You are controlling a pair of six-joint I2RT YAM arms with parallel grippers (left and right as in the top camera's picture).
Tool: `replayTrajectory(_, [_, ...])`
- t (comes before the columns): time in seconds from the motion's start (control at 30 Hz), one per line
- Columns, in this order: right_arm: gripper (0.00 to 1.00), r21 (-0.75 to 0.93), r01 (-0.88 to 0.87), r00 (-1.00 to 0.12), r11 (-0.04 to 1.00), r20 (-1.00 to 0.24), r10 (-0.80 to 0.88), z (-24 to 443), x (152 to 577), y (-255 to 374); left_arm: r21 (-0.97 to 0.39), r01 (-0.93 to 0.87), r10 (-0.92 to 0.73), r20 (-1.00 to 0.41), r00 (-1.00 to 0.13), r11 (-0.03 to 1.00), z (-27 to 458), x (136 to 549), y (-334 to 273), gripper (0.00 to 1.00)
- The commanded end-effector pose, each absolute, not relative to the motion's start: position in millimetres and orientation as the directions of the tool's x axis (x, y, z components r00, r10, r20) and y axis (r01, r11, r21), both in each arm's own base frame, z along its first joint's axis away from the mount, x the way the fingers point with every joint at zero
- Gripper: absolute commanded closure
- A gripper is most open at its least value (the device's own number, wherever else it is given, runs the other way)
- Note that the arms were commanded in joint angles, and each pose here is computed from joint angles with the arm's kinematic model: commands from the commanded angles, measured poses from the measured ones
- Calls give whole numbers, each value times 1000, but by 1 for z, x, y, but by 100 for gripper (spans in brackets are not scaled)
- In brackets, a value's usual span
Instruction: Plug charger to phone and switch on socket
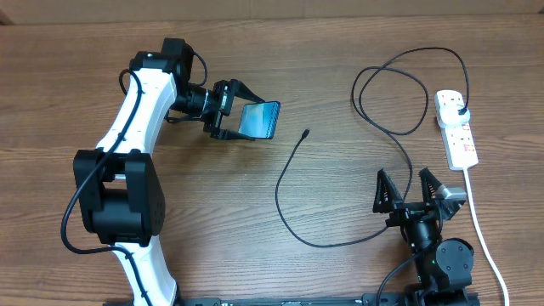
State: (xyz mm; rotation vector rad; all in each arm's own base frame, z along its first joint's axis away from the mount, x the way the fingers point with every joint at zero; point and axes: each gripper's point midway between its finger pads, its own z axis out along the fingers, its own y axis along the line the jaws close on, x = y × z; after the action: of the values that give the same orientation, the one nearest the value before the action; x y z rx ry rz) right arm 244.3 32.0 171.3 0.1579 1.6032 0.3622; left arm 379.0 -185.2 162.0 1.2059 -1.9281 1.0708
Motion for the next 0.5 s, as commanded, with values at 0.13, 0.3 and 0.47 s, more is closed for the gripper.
replayTrajectory(0.13, [0,326,-121,-68,938,-945,320,169,245,32,-336,-911,-401,820,-408,239,176,384,-186,42])
replayTrajectory(0.3, [0,326,-121,-68,938,-945,320,169,245,32,-329,-915,-403,823,-399,235,176,384,-186,42])
replayTrajectory(0.47, [0,326,-121,-68,938,-945,320,169,245,32,-327,-916,-401,826,-397,233,177,384,-186,42])
